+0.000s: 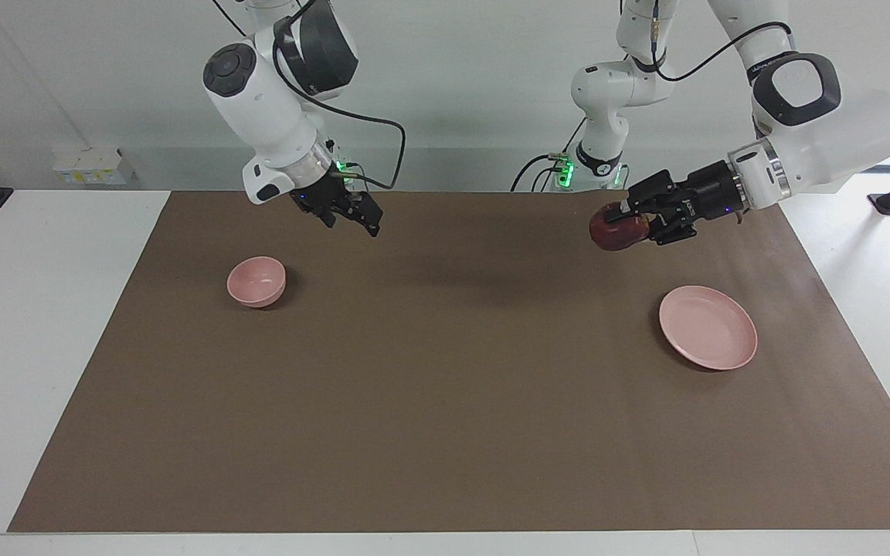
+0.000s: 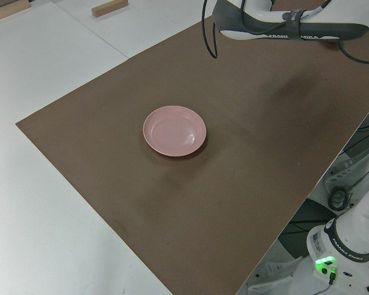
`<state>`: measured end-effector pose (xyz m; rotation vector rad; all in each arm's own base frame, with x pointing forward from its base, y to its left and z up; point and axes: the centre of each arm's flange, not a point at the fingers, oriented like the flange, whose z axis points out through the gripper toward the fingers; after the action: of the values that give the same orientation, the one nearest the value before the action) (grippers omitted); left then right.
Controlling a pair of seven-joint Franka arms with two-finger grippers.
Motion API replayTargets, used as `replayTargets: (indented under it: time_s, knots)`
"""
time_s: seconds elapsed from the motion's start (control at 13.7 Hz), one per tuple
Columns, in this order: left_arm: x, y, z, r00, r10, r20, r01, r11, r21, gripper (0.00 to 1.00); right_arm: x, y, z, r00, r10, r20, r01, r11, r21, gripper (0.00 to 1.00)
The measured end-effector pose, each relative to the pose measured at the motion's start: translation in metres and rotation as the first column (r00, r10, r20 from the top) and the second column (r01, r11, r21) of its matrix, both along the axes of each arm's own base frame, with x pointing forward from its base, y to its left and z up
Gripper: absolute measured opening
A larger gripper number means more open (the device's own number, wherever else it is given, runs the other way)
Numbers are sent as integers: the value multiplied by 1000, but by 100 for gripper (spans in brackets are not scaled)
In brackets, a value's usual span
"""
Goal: Move apple from plate to bowl
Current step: 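Carry the apple with the left gripper while the right gripper approaches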
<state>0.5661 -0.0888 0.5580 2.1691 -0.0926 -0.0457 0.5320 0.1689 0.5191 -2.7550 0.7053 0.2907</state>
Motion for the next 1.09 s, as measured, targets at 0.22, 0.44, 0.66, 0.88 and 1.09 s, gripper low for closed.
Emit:
replayTargets:
  time_s: [0.22, 0.44, 0.66, 0.88, 1.09]
  knots:
    - [1, -7, 9, 1000, 23, -3, -23, 994, -108, 70, 0, 16, -3, 971, -211, -113, 218, 974, 52, 100]
    - [-8, -17, 15, 1000, 21, 20, -17, 981, -194, 70, 3, 37, 3, 884, -414, -216, 442, 891, 104, 100]
    - [-29, -47, 11, 999, 8, 42, 1, 979, -204, 70, 4, 73, 3, 766, -563, -310, 620, 775, 124, 100]
    - [-48, -85, 2, 997, -19, 77, 33, 983, -182, 70, 5, 93, 8, 670, -623, -403, 720, 678, 148, 100]
    - [-61, -104, -4, 993, -11, 113, 29, 987, -158, 70, 2, 103, 13, 611, -620, -493, 763, 626, 159, 100]
